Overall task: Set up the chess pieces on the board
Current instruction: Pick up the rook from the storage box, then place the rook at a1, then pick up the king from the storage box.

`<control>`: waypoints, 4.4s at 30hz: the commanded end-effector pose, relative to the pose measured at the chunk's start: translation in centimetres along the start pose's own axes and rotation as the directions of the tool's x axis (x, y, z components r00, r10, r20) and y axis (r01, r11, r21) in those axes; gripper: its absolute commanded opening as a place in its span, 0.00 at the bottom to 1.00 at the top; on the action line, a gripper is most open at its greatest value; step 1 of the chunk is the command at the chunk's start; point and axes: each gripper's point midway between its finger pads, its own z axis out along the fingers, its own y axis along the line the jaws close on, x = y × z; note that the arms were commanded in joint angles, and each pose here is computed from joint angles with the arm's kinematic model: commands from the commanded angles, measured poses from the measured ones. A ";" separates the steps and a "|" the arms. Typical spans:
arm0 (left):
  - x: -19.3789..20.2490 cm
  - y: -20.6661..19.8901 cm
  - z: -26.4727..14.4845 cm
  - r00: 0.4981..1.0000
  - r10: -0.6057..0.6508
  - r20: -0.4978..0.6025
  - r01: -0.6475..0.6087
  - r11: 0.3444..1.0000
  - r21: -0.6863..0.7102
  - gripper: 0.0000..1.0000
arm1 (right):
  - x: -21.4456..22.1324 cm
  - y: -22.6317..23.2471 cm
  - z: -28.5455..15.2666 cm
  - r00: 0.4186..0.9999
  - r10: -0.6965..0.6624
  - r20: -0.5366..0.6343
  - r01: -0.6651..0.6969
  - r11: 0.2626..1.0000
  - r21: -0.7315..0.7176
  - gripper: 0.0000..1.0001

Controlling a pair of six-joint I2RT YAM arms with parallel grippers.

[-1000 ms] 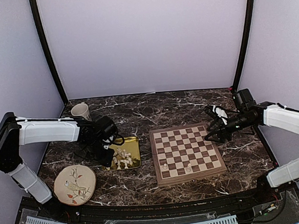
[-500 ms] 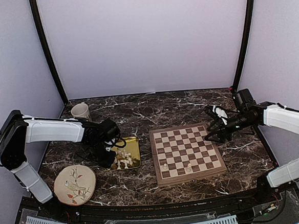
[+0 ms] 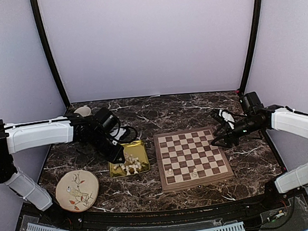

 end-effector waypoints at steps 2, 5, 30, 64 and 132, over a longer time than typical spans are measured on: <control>-1.6 -3.0 -1.7 0.988 0.145 0.059 -0.149 0.986 0.070 0.04 | -0.5 -0.2 -0.4 1.000 -0.012 0.012 0.012 1.000 0.010 0.57; -2.3 -6.5 -2.3 0.959 0.274 0.079 -0.280 0.957 0.082 0.05 | -0.8 -0.1 -0.6 1.000 -0.017 0.021 0.017 1.000 0.015 0.56; -2.6 -19.1 4.5 0.741 0.664 -0.100 -0.666 0.746 0.023 0.05 | -1.7 -0.7 -3.3 0.993 -0.107 0.053 0.096 0.979 0.180 0.57; -2.0 -17.5 9.0 0.715 0.673 -0.188 -0.682 0.731 0.023 0.08 | -0.8 -1.1 -2.6 0.996 -0.088 0.015 0.085 0.982 0.166 0.58; -6.8 3.2 2.6 0.999 0.037 -0.039 -0.047 0.955 -0.292 0.47 | -1.8 -0.1 -2.8 0.991 -0.108 0.078 0.098 0.988 0.118 0.58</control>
